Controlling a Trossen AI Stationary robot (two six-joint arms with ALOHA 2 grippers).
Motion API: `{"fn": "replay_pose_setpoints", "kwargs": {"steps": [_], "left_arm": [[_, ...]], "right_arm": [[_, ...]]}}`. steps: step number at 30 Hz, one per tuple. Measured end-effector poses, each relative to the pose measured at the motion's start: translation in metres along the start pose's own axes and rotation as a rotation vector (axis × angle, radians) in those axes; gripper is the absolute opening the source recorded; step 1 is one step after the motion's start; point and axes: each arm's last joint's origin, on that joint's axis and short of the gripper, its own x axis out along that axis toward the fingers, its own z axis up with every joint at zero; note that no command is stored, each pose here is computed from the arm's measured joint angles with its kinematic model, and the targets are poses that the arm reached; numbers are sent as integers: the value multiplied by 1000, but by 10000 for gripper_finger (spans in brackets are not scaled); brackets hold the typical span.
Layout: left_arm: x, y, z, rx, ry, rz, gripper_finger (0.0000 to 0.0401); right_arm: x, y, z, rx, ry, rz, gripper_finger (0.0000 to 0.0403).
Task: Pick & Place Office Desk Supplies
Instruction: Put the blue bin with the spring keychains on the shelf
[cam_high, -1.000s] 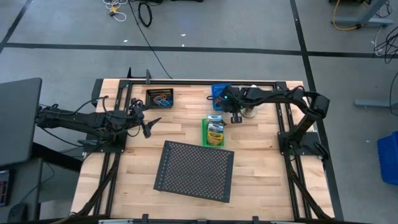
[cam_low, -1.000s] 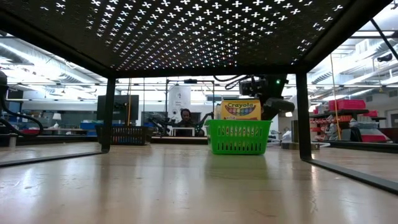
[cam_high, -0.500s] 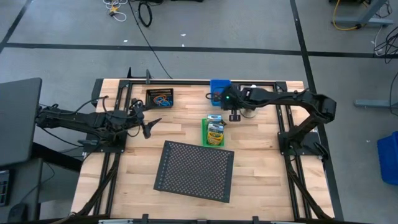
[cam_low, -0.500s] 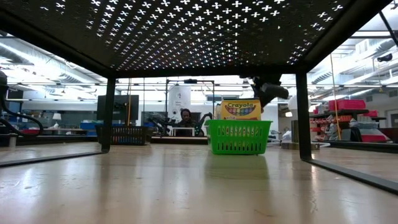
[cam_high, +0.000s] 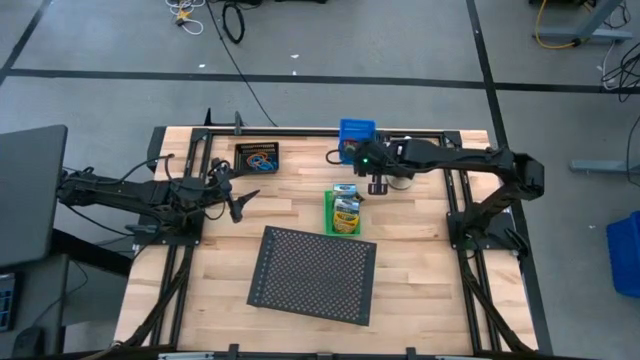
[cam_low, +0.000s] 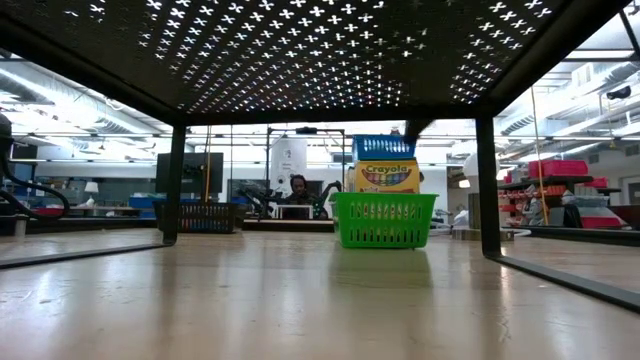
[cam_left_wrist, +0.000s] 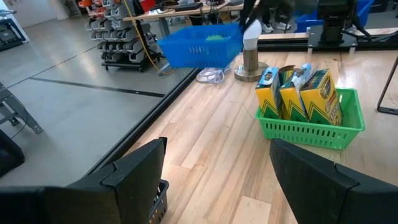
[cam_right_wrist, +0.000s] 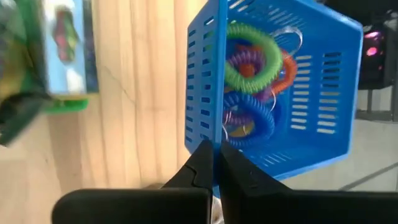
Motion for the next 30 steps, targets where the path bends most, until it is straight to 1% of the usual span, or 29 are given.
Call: {"fn": "replay_pose_setpoints", "kwargs": {"steps": [4,7,11,16,23,26,30], "left_arm": [[0,0,0,6,0,0,303],[0,0,0,7,0,0,303],[0,0,0,7,0,0,303],[0,0,0,6,0,0,303],[0,0,0,8,0,0,303],[0,0,0,8,0,-5,303],[0,-1,0,9,-2,-21,303]], "right_arm": [[-20,-1,8,10,-7,-18,6],[-36,4,15,16,-17,-36,6],[-56,15,21,37,-41,-9,6],[-82,35,30,70,-92,32,6],[-111,68,38,111,-189,142,6],[-115,85,41,120,-194,175,6],[-121,109,50,99,-165,212,6]]}}
